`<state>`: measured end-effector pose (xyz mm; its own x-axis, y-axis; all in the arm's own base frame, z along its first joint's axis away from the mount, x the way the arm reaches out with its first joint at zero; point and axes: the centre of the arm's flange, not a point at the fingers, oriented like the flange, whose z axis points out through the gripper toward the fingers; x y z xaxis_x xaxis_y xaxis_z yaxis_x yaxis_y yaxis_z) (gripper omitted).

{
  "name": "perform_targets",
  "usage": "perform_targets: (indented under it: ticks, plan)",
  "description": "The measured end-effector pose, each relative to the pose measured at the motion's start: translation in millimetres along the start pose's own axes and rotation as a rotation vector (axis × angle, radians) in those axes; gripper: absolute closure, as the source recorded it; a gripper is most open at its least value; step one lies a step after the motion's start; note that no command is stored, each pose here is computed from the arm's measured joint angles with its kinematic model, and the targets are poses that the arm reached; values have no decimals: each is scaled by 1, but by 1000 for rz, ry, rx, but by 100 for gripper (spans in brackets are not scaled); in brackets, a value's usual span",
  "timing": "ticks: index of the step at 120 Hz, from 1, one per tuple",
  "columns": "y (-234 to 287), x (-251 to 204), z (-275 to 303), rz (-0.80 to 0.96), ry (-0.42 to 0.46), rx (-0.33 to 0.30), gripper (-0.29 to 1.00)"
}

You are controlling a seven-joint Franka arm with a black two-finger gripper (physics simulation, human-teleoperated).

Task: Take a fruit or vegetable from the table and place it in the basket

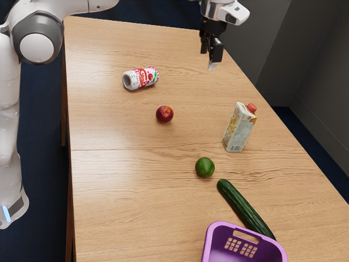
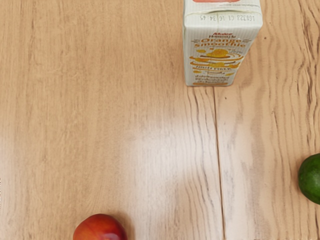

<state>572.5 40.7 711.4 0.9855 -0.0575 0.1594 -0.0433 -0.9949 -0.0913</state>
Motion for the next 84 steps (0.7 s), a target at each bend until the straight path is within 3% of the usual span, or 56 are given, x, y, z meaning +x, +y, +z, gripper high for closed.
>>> perform_targets:
  ticks: [25, 44, 57, 69, 84]
  plan:
    - [0, 0, -2, 20, 3, 2, 0]
    - [2, -26, -99, 31, 170, 29, 0]
    - [31, -44, -139, 85, 229, 27, 0]
    - [65, -37, -124, 154, 191, 11, 0]
    - [125, -2, -60, 276, 78, -26, 0]
